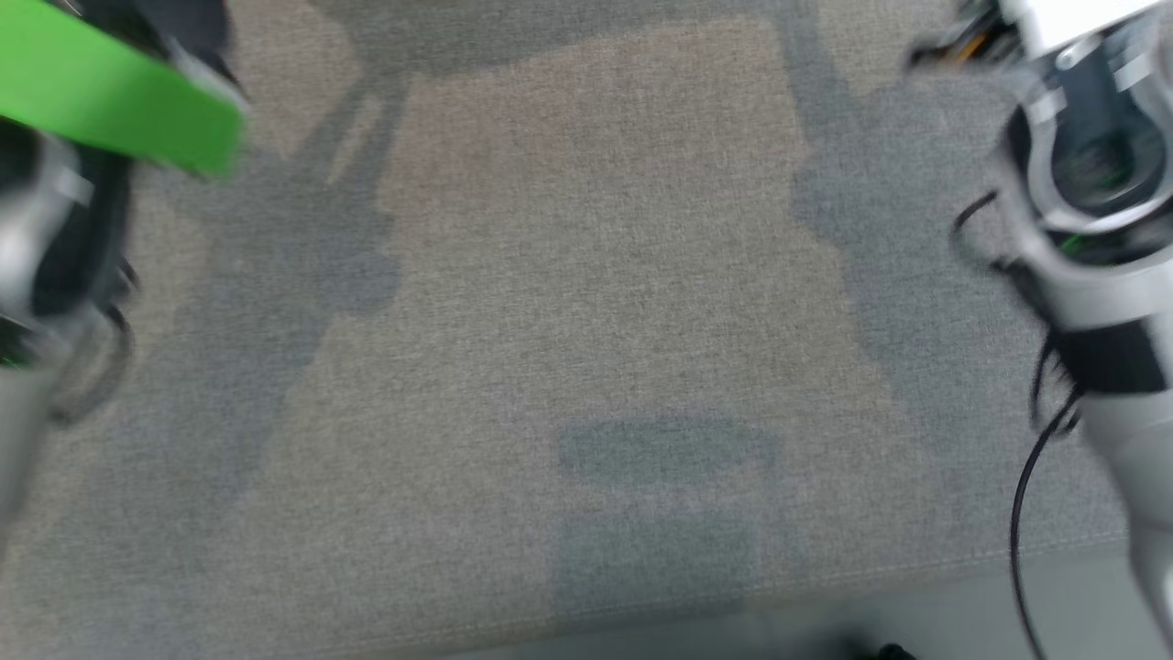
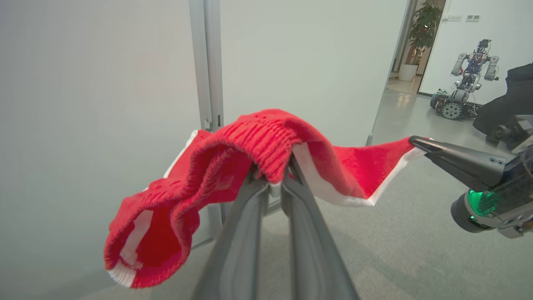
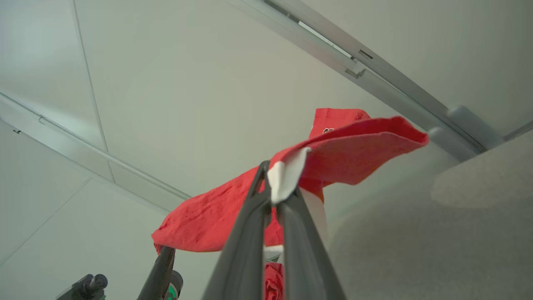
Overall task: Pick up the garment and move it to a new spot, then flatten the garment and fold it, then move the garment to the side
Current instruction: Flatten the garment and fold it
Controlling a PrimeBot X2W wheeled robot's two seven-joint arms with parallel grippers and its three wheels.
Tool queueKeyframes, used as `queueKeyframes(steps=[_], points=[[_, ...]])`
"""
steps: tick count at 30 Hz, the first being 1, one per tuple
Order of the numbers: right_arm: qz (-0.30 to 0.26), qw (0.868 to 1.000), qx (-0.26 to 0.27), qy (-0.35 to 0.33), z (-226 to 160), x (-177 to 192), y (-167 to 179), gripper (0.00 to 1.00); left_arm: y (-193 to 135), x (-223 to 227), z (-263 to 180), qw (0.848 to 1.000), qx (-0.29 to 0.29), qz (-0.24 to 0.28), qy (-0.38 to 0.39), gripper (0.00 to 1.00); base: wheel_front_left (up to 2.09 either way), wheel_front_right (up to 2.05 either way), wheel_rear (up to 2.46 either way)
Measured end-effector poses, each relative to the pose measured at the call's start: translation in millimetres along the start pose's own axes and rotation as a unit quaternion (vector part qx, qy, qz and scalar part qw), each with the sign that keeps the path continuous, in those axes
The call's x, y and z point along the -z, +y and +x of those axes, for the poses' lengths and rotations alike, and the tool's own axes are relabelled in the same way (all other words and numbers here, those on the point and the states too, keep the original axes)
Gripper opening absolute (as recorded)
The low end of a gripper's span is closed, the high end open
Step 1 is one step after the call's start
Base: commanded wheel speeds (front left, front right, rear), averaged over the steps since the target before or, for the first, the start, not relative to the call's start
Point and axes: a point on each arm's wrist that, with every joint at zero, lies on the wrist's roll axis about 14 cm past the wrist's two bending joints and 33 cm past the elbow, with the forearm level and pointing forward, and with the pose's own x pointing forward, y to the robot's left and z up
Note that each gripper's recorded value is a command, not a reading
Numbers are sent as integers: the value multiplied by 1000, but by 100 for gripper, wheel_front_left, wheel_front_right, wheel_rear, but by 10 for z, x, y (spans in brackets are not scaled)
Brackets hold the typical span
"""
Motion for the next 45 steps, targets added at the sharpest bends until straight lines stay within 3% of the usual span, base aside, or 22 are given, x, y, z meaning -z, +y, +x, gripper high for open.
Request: queueKeyframes(steps=[3,6,9,17,24,31,35,37,39,43,45], points=[[37,988,138,52,-420,552,-871,0,174,1241,-447,987,-62,-63,134,0,0,0,0],[68,954,277,91,-1200,994,-1549,0,4,2246,-1197,951,-103,-123,264,0,0,0,0],[77,946,306,77,-1432,1004,-1635,0,-140,2544,-1512,932,-134,-170,291,0,0,0,0],[70,934,347,58,-1792,915,-1696,0,-228,2431,-1561,924,-171,-240,244,0,0,0,0],[44,921,386,36,-2288,569,-1760,0,-670,2272,-1727,918,-86,-263,283,0,0,0,0],[57,918,387,60,-2636,618,-1584,0,-1031,2203,-2183,892,-83,-301,327,0,0,0,0],[85,905,412,64,-3039,675,-1526,0,-1309,2171,-2473,869,-93,-342,345,0,0,0,0],[99,898,424,66,-3235,711,-1483,0,-1356,2132,-2572,865,-106,-349,345,0,0,0,0],[116,898,418,66,-3326,745,-1392,0,-1361,2073,-2645,862,-122,-358,338,0,0,0,0],[136,913,380,55,-3327,663,-1148,0,-1382,1952,-2807,857,-136,-368,335,0,0,0,0],[132,912,383,62,-3448,635,-1096,0,-1447,1896,-2845,853,-138,-378,333,0,0,0,0]])
